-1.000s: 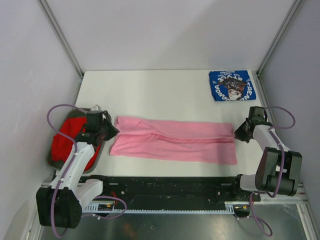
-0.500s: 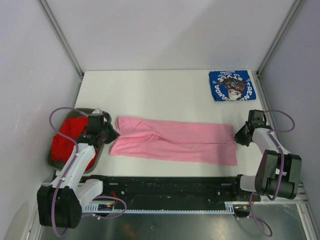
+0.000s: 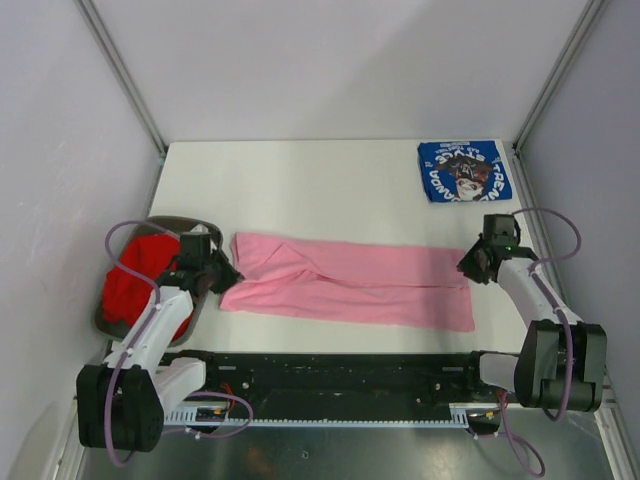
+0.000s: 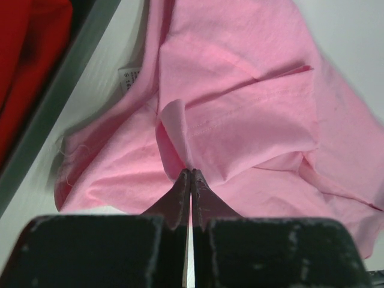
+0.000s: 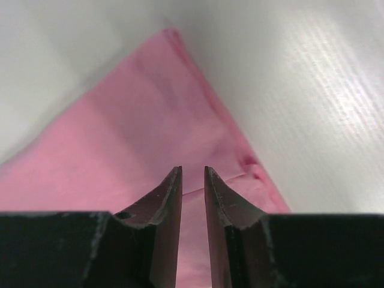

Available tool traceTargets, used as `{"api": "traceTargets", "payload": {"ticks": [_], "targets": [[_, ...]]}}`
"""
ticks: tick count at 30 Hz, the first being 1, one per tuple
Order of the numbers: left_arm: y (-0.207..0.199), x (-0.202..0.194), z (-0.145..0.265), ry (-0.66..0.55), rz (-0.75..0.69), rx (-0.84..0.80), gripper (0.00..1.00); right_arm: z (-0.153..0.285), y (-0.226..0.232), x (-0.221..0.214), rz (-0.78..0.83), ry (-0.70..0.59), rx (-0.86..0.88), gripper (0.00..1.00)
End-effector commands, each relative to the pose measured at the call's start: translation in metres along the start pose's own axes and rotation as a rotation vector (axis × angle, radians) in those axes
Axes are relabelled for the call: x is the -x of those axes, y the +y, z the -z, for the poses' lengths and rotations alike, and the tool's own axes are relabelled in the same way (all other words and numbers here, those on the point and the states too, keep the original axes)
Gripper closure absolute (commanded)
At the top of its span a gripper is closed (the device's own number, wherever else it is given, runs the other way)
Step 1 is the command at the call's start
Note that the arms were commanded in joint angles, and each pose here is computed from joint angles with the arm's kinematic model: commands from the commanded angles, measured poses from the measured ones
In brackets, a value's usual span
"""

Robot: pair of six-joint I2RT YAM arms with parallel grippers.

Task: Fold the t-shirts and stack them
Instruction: Fold the other side of the tshirt into a rectangle

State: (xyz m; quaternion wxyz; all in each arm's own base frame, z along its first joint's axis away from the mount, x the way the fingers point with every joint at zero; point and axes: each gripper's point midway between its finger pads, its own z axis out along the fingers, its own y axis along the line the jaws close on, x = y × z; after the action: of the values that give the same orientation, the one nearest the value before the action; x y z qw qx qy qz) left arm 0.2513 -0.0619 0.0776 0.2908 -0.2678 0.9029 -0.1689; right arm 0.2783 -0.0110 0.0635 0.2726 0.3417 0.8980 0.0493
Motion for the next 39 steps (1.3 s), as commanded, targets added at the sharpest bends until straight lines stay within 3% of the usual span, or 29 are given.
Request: {"api": "traceTargets", "payload": {"ticks": [1,11,20,30,39], "targets": [[0.005,-0.013,-0.007,0.043,0.07,0.006,1.0,0.01,0.047,0.004,0.034,-0.036,0.086,0.75],[0.03,-0.041,-0.02,0.112,0.156,0.101,1.0,0.021,0.175,-0.071,0.28,0.055,0.346,0.76],[0.001,-0.021,-0.007,0.075,0.048,-0.012,1.0,0.036,0.281,-0.129,0.564,0.104,0.599,0.76],[0.019,-0.046,-0.015,0.146,0.103,0.049,1.0,0.038,0.348,-0.197,0.846,0.183,0.762,0.7],[0.031,-0.052,-0.021,0.162,0.124,0.106,1.0,0.03,0.385,-0.252,1.064,0.183,0.742,0.62]]}}
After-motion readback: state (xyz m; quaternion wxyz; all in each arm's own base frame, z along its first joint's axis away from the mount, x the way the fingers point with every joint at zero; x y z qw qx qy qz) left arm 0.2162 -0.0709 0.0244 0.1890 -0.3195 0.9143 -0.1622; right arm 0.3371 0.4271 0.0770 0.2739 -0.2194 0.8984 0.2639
